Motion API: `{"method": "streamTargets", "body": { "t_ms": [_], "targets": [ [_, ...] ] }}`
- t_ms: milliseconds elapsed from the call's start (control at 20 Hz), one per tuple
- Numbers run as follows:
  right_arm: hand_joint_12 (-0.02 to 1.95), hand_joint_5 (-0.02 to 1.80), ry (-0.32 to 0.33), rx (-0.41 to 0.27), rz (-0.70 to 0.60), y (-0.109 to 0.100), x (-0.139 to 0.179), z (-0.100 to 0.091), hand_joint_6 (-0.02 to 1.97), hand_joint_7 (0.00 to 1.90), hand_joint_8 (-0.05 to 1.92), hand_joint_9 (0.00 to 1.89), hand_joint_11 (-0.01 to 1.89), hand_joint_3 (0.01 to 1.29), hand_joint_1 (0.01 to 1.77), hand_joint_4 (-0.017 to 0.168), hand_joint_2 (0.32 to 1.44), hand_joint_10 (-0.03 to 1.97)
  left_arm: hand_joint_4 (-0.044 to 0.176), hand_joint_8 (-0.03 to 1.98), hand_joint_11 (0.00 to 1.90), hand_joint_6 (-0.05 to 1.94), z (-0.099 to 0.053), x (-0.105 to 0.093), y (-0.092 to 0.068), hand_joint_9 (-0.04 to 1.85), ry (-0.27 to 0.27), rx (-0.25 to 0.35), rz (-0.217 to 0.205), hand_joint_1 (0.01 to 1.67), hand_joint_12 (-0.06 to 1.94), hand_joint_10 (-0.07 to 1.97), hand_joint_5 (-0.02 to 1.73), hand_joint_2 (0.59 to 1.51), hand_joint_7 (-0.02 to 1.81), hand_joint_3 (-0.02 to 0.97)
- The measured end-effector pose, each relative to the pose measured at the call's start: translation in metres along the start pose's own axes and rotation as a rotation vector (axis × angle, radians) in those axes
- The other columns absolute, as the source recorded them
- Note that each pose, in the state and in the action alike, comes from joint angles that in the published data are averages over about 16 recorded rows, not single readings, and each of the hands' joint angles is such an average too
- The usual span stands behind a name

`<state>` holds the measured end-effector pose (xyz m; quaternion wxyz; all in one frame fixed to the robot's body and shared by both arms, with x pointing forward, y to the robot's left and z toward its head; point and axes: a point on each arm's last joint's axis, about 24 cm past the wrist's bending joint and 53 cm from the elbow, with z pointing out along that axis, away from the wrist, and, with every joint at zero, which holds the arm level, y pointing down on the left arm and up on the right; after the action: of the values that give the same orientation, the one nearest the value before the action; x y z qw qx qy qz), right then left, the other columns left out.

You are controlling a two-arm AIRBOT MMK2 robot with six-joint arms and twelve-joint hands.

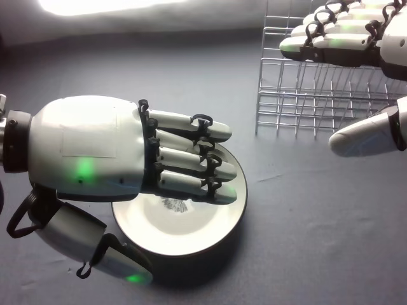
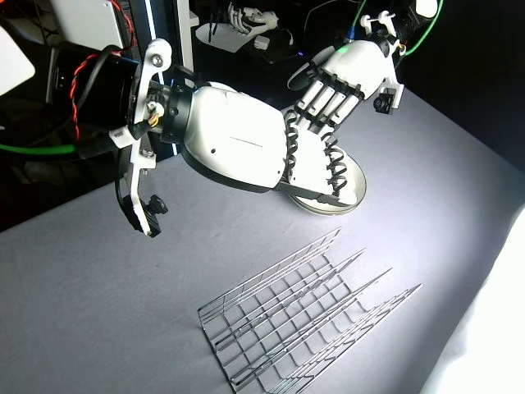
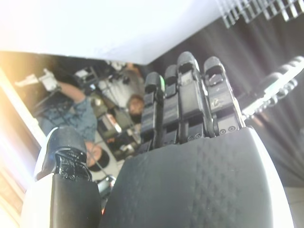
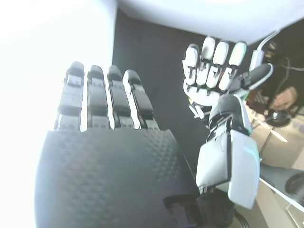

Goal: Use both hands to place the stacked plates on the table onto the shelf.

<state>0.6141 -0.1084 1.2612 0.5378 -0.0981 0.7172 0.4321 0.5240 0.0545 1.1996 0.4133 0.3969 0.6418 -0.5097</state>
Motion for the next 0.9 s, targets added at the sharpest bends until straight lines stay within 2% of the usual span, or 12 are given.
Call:
{"method": "streamTargets", "body": {
  "t_ms": [600, 900],
  "targets": [
    [0.42, 0.16, 0.002, -0.009, 0.0, -0.001, 0.0, 0.009, 0.02, 0.16, 0.01, 0.12, 0.02, 0.03, 0.02, 0.002, 1.27, 0.02, 0.004, 0.0, 0.02, 0.01, 0.0, -0.004, -0.005, 0.03, 0.039, 0.021, 0.007, 0.02, 0.0, 0.01, 0.03, 1.175, 0.05, 0.023],
    [0.37, 0.17, 0.004, -0.019, -0.001, 0.0, 0.001, 0.013, 0.01, 0.17, 0.01, 0.12, 0.02, 0.01, 0.02, 0.002, 1.27, 0.02, 0.004, 0.0, 0.02, 0.02, -0.003, -0.006, -0.007, 0.03, 0.07, 0.043, 0.002, 0.02, 0.01, 0.01, 0.04, 1.181, 0.05, 0.012]
  ]
}}
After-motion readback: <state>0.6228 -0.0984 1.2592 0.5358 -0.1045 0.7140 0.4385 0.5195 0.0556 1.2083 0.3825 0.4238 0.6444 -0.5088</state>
